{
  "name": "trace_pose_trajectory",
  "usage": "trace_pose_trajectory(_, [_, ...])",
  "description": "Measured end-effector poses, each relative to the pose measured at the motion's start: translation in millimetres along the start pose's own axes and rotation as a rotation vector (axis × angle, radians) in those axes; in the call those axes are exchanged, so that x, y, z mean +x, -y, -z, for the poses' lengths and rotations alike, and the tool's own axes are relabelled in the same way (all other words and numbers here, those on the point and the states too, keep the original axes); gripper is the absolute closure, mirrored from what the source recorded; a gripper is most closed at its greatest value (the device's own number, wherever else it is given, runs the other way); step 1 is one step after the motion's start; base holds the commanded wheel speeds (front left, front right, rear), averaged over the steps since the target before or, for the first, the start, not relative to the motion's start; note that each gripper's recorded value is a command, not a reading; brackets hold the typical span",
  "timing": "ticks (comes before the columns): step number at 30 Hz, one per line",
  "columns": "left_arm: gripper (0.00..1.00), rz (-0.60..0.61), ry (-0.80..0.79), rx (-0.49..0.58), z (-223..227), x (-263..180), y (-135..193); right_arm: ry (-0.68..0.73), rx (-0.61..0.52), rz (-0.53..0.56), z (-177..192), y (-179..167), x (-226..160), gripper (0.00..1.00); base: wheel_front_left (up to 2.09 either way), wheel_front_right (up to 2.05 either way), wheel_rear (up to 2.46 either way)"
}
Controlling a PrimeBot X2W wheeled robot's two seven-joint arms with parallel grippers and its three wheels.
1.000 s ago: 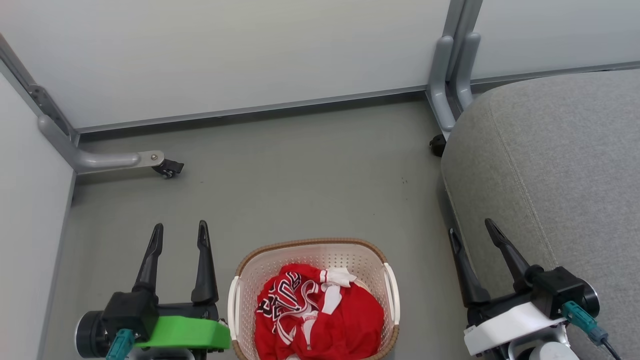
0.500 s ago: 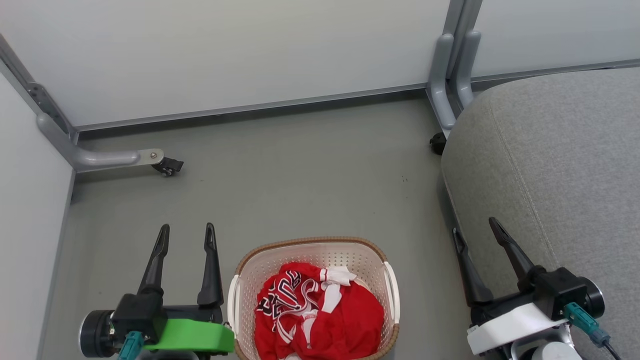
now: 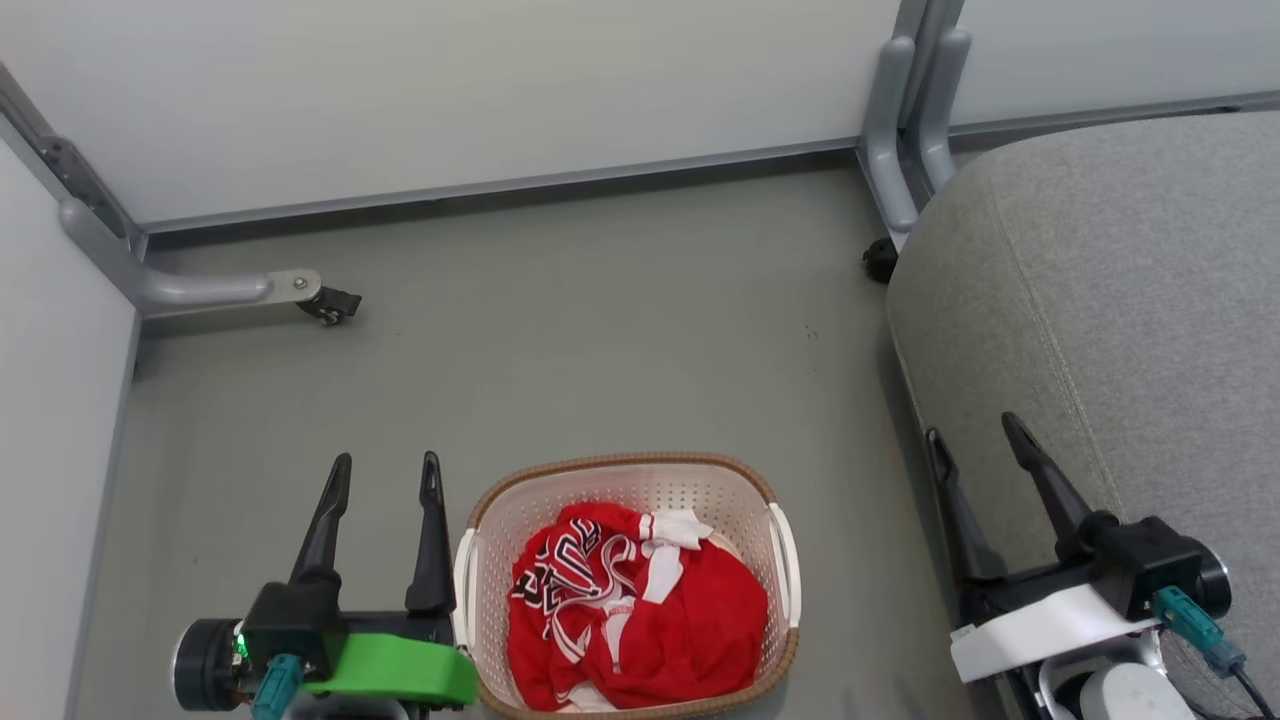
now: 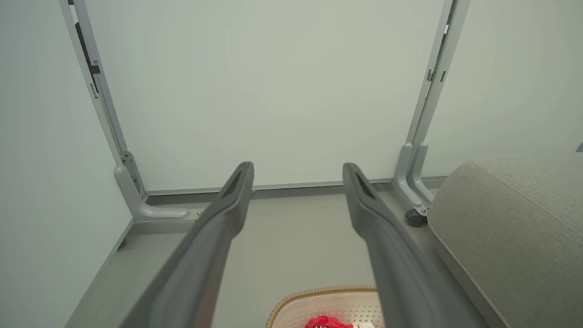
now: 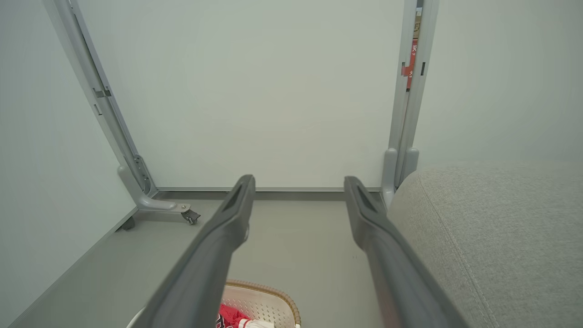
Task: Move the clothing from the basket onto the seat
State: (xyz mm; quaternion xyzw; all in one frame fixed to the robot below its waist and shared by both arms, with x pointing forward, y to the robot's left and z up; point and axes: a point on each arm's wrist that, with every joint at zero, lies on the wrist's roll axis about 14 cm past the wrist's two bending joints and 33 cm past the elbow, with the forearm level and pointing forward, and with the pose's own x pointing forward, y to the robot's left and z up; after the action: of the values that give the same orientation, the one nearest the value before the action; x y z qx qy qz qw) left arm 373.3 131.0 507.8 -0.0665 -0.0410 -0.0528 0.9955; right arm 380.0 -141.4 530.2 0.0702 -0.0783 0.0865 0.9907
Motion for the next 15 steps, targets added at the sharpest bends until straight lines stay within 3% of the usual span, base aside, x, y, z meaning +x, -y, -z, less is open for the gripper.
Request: trace_pose_trajectory(15, [0.0, 0.155, -0.337, -0.006, 119.8, 34.6, 20.7, -0.047, -0.038, 0.034, 36.8, 26.4, 54.0, 0.0, 0.0, 0.0, 0.0])
